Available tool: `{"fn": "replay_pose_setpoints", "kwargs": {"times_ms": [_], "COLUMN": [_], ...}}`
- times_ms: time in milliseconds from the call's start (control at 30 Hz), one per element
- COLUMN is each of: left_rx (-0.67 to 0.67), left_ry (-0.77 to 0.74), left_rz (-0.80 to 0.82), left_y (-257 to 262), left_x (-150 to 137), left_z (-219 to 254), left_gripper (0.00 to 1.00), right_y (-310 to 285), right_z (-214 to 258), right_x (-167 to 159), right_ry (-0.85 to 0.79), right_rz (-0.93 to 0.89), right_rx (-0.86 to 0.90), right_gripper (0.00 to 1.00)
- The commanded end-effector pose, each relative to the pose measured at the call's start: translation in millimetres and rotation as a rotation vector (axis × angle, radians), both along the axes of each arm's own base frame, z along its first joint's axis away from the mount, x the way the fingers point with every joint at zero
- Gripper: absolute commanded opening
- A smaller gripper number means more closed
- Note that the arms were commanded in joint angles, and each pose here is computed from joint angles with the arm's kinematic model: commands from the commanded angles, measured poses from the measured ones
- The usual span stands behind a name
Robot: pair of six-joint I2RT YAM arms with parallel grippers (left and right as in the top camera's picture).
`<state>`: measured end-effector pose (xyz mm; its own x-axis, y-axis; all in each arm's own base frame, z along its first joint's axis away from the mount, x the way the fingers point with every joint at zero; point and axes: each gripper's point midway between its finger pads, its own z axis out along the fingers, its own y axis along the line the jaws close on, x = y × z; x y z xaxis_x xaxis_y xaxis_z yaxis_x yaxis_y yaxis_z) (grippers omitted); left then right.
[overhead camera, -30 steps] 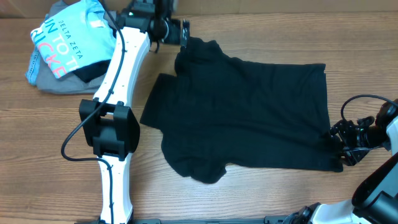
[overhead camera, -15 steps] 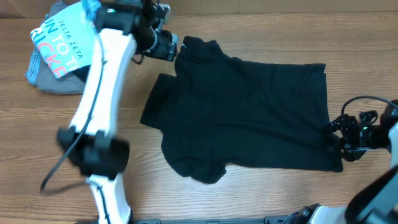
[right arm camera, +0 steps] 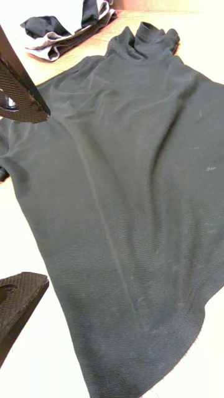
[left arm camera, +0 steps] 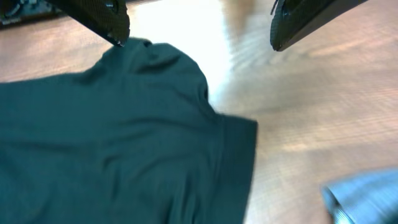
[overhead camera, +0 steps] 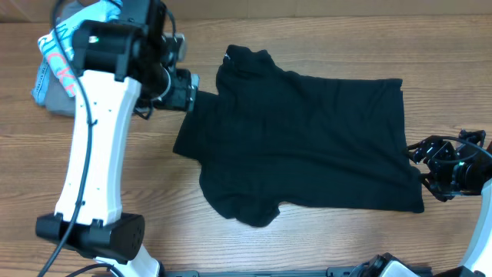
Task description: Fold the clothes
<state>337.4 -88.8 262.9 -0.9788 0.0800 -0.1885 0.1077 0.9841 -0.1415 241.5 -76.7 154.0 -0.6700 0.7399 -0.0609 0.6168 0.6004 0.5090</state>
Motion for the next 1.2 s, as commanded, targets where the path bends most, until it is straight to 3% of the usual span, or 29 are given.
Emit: {"fn": "replay_pose_setpoints", "kwargs": {"times_ms": [0, 133, 367, 700, 767, 800, 867, 967, 1167], "left_rx": [0.009, 0.037, 0.117, 0.101, 0.088, 0.077, 0.075, 0.134, 0.403], "left_ry": [0.191, 0.33, 0.403, 0.455, 0.43, 0.418, 0.416, 0.433, 0.459], "left_rz": [0.031, 0.04, 0.099, 0.12, 0.131, 0.139, 0.145, 0.154, 0.299], "left_y": [-11.6, -27.6, -27.8, -21.5, -22.5, -23.8, -23.1, -8.3, 79.4], "left_x": [-19.8, -43.4, -74.2, -109.9, -107.7, -106.7, -108.0, -111.0, -97.9], "left_z": [-50.7, -113.8, -201.4, -261.0, -270.1, -274.6, -278.1, -274.4, -231.6], "left_gripper": [0.75, 0.75, 0.77, 0.74, 0.66, 0.52, 0.05, 0.04, 0.04], "right_y": [-0.6, -0.6, -1.1, -3.7, -4.4, -4.6, -4.6, -8.2, -12.2], "right_z": [6.7, 6.7, 6.4, 5.8, 6.0, 6.0, 6.0, 4.0, -0.5], "right_x": [3.7, 3.7, 3.4, 4.2, 5.1, 5.3, 5.3, 3.6, 1.9], "right_ry": [-0.026, -0.026, -0.024, -0.025, -0.029, -0.03, -0.03, -0.016, 0.01], "right_rz": [0.007, 0.007, 0.007, 0.004, 0.004, 0.004, 0.004, -0.001, -0.02], "right_rx": [-0.01, -0.01, -0.013, -0.027, -0.03, -0.031, -0.031, -0.052, -0.063], "right_gripper": [0.81, 0.81, 0.82, 0.82, 0.82, 0.82, 0.82, 0.82, 0.82]}}
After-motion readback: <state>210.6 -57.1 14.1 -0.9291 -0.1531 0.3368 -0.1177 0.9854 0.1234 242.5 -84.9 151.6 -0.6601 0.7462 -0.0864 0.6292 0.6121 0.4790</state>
